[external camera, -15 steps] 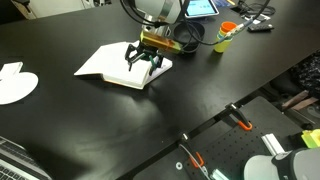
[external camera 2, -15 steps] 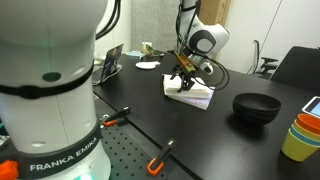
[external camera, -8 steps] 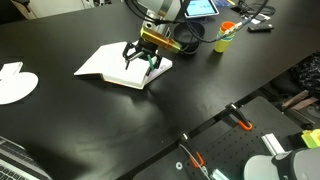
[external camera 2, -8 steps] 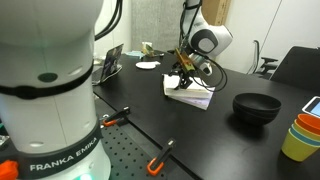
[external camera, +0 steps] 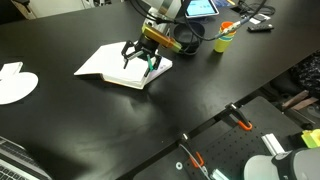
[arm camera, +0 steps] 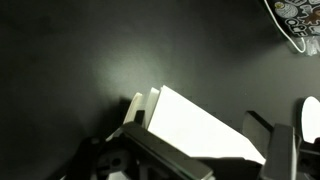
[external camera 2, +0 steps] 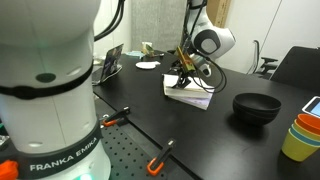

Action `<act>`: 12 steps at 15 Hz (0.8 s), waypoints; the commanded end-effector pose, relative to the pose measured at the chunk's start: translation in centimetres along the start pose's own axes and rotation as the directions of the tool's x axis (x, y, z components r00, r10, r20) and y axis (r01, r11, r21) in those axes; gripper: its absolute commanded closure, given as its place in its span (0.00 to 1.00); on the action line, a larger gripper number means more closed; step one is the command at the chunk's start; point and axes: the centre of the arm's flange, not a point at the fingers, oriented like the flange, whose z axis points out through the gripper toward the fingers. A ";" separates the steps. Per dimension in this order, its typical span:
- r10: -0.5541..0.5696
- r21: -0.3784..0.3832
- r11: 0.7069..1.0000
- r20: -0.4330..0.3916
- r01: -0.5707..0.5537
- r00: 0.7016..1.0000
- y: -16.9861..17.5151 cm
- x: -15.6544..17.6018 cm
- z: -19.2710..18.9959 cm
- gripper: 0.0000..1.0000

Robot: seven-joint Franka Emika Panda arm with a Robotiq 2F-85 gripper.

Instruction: Open the book, then flip a few pages

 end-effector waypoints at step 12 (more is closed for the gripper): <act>-0.043 0.162 0.986 0.032 0.037 0.999 -2.1 0.7 0.7 0.00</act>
